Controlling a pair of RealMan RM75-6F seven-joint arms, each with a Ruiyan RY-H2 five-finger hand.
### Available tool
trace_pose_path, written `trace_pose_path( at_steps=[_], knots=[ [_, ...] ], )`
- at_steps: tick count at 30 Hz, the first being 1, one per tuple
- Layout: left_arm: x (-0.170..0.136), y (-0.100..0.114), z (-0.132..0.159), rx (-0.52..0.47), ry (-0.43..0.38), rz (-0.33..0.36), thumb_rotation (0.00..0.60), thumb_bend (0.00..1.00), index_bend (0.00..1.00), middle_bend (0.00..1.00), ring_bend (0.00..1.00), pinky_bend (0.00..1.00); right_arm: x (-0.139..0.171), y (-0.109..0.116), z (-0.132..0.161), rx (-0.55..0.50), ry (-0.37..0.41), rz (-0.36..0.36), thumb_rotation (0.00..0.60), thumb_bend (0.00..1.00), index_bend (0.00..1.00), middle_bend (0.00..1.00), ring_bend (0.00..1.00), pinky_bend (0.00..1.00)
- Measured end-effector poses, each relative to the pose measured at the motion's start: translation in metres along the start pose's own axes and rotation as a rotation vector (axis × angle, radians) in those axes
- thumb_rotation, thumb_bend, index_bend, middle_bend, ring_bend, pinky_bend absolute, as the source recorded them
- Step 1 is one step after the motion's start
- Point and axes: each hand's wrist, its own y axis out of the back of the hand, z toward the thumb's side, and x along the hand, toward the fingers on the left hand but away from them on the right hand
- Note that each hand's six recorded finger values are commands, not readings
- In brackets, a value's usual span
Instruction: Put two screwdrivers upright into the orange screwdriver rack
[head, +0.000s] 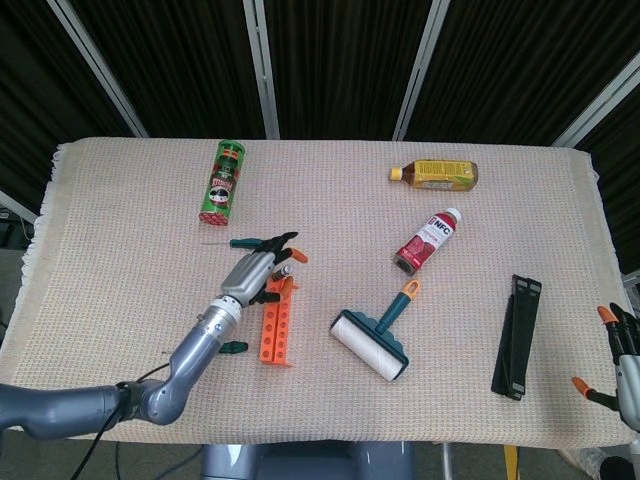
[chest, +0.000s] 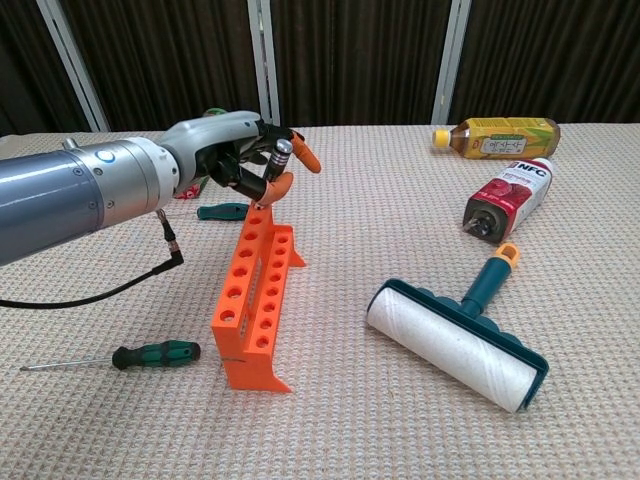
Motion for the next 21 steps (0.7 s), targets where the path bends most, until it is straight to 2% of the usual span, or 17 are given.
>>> trace_pose_path(
  at_steps=[5,12,21],
  knots=[
    [0.0041,-0.0048,0.0018,-0.037,0.004,-0.012,0.600,0.76,0.45,0.01,0.00,0.00,0.0013,0.0004,-0.0012,-0.002,-0.004,-0.002,0.600,0.00,0.00,0.00,0.00,0.00],
    [0.0061,-0.0057,0.0024,-0.111,0.004,-0.006,0.600,0.89,0.63,0.10,0.00,0.00,0.0014,0.0005,-0.0025,-0.007,-0.007,-0.003,0.600,0.00,0.00,0.00,0.00,0.00],
    [0.0045,-0.0013,-0.0033,-0.242,0.006,0.005,0.600,0.91,0.62,0.11,0.00,0.00,-0.0016,-0.0018,-0.0032,-0.010,-0.006,0.004,0.600,0.00,0.00,0.00,0.00,0.00]
  ],
)
